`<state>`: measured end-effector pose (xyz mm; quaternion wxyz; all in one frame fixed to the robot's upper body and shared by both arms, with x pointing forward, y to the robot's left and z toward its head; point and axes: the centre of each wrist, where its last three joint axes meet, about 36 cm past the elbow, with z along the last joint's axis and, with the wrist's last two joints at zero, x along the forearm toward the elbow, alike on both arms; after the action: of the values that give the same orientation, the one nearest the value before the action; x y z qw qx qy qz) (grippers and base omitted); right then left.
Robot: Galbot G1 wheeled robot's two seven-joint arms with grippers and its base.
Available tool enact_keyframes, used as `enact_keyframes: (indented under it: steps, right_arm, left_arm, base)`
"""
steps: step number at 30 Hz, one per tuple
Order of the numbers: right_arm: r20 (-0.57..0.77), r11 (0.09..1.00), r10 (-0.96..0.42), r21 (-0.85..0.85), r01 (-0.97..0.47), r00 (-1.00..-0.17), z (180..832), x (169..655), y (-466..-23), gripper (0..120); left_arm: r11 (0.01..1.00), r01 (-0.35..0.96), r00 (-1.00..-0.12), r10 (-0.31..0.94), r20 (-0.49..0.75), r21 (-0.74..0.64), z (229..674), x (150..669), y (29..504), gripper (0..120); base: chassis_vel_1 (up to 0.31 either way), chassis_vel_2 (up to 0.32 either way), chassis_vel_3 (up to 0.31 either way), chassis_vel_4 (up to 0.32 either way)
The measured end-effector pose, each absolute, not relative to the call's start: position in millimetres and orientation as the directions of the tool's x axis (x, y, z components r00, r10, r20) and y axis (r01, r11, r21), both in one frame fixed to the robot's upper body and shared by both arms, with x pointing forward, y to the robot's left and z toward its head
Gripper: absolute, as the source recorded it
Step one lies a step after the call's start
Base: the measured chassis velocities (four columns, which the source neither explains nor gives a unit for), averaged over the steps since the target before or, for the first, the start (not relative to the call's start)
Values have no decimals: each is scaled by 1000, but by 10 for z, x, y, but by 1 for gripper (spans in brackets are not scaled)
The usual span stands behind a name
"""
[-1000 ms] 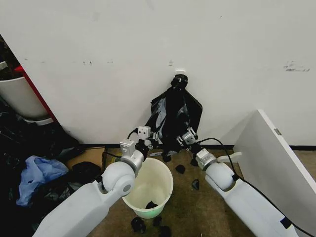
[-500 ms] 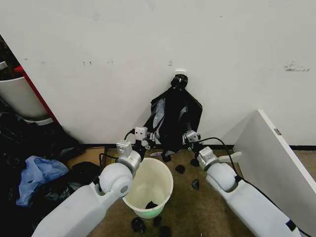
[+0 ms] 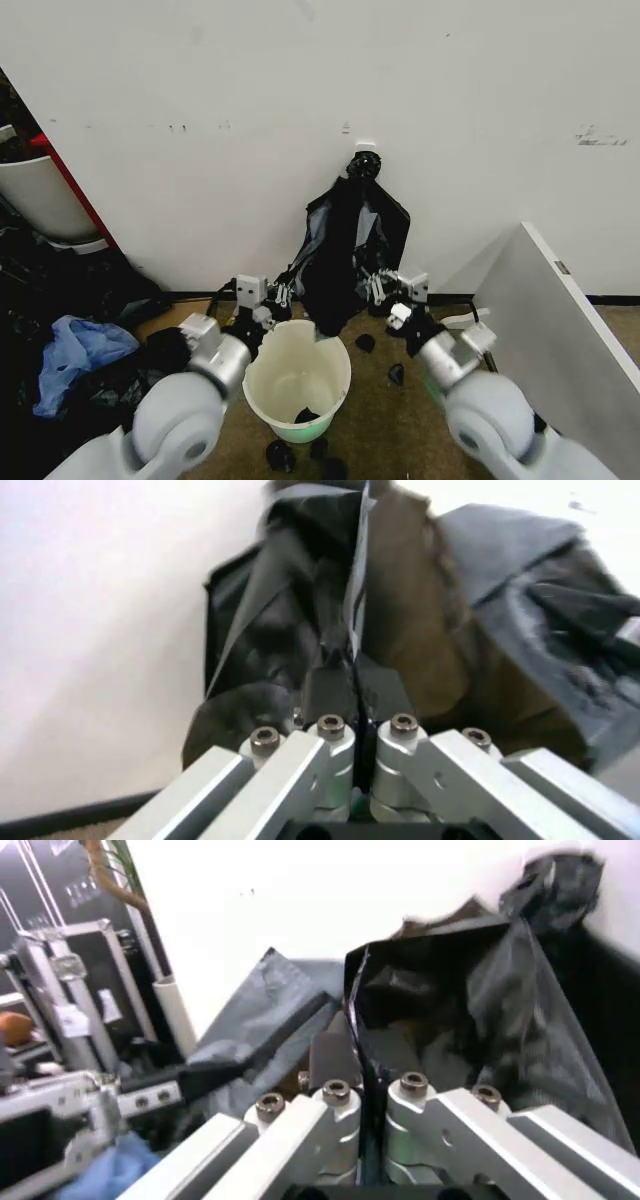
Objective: Place the garbage bag over the trash bin.
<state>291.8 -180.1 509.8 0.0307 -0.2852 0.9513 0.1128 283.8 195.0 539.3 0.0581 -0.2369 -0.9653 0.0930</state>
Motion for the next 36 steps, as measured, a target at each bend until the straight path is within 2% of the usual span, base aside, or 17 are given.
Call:
enact_keyframes:
  steps: [7, 16, 20, 24, 27, 30, 36]
  right_arm:
    - [-93, 793, -530, 298, -531, -843, 5134, 2733, -1726, 0]
    - [-78, 751, -528, 423, -508, -846, 5230, 2673, -1691, 0]
    - [-94, 660, -549, 561, -500, -830, 5439, 2681, -1692, 0]
    - [-78, 621, -564, 616, -484, -822, 5501, 2697, -1702, 0]
    - [-17, 568, -600, 695, -441, -800, 5551, 2747, -1759, 0]
    - [17, 545, -625, 725, -421, -780, 5574, 2774, -1804, 0]
    - [98, 543, -682, 732, -411, -725, 5623, 2835, -1991, 0]
  left_arm:
    - [864, 459, -860, 490, 144, -206, 5377, 2587, 2002, 0]
    - [881, 432, -865, 466, 185, -194, 5386, 2606, 2096, 0]
    - [915, 373, -901, 398, 176, -155, 5552, 2763, 2283, 0]
    - [930, 342, -920, 361, 151, -136, 5682, 2850, 2408, 0]
    - [929, 296, -926, 336, 170, -223, 5967, 2997, 2570, 0]
    - [923, 294, -920, 344, 186, -249, 6070, 3038, 2614, 0]
    - [885, 320, -872, 414, 260, -337, 6405, 3126, 2739, 0]
  base:
    - [0, 0, 0, 0]
    - [0, 0, 0, 0]
    - [0, 0, 0, 0]
    - [0, 0, 0, 0]
    - [0, 0, 0, 0]
    - [0, 0, 0, 0]
    - [0, 0, 0, 0]
